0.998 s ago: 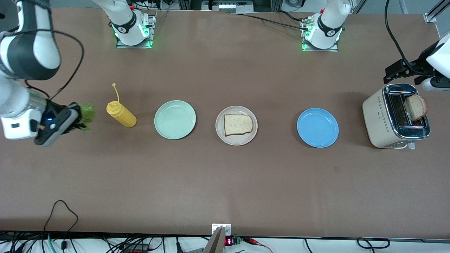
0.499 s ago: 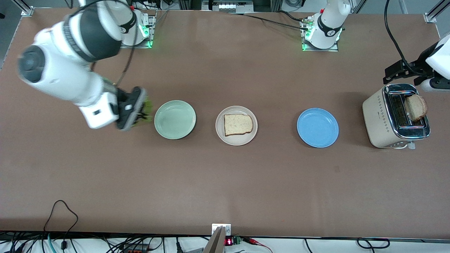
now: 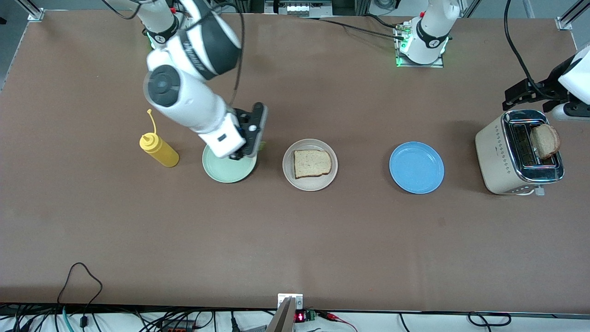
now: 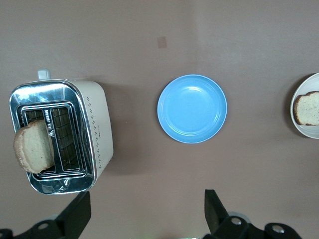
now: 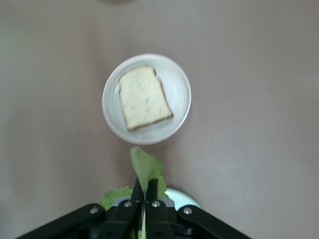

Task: Make sandwich in beige plate with both arms
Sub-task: 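Carry the lettuce leaf over the bread on the beige plate, then lower the lettuce onto the bread and open the right gripper, then withdraw the right gripper while the left gripper reaches the toaster, then grasp the second bread slice and lift it with the left gripper, then carry the bread over the lettuce on the beige plate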

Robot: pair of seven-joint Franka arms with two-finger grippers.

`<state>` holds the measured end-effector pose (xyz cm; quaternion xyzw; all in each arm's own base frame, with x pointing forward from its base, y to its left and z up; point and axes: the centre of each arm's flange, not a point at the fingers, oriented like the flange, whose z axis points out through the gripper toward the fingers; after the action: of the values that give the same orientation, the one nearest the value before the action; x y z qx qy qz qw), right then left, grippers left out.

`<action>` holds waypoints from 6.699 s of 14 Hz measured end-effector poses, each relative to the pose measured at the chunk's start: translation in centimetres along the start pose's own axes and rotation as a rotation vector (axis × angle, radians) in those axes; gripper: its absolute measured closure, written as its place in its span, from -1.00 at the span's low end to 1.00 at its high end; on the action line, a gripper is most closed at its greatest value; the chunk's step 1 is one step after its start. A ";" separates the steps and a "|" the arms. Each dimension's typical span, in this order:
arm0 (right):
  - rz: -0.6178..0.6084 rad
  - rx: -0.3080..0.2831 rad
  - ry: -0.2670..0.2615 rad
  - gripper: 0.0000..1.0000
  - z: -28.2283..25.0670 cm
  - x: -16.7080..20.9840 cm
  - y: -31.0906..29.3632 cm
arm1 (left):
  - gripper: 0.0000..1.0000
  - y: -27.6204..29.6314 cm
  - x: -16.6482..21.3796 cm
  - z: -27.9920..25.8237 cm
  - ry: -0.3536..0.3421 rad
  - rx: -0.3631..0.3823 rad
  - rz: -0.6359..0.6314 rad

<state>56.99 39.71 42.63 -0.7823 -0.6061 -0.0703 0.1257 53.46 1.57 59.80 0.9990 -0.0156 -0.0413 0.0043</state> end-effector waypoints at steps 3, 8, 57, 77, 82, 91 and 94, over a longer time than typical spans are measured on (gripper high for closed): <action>0.009 -0.065 0.038 0.93 4.8 2.5 -0.8 | -1.00 0.0 0.0 0.0 0.000 0.000 0.000; 0.053 -0.157 0.093 0.93 12.4 4.3 -1.3 | -1.00 0.0 0.0 0.0 0.000 0.000 0.000; 1.195 -0.310 -0.131 -1.00 -26.1 -31.1 5.1 | -0.07 -24.1 2.5 23.5 -0.170 0.066 0.024; 1.256 -0.288 -0.083 -1.00 -26.3 -32.3 5.5 | 0.81 -0.4 3.7 9.0 -0.432 -0.141 0.210; 1.247 -0.287 -0.082 -1.00 -26.2 -31.8 5.4 | 0.81 5.5 8.6 16.3 -0.423 -0.619 0.172; 1.245 -0.288 -0.081 -1.00 -26.2 -31.8 5.4 | 0.81 15.8 14.9 25.1 -0.125 -1.040 0.210; 1.245 -0.289 -0.081 -1.00 -26.2 -31.8 5.4 | 0.81 19.0 14.3 28.1 -0.042 -1.122 0.167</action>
<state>55.20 1.49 58.79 -0.9989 -0.0268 -0.0356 0.0135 64.75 -18.11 30.77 0.8380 -0.0703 -0.0627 0.5374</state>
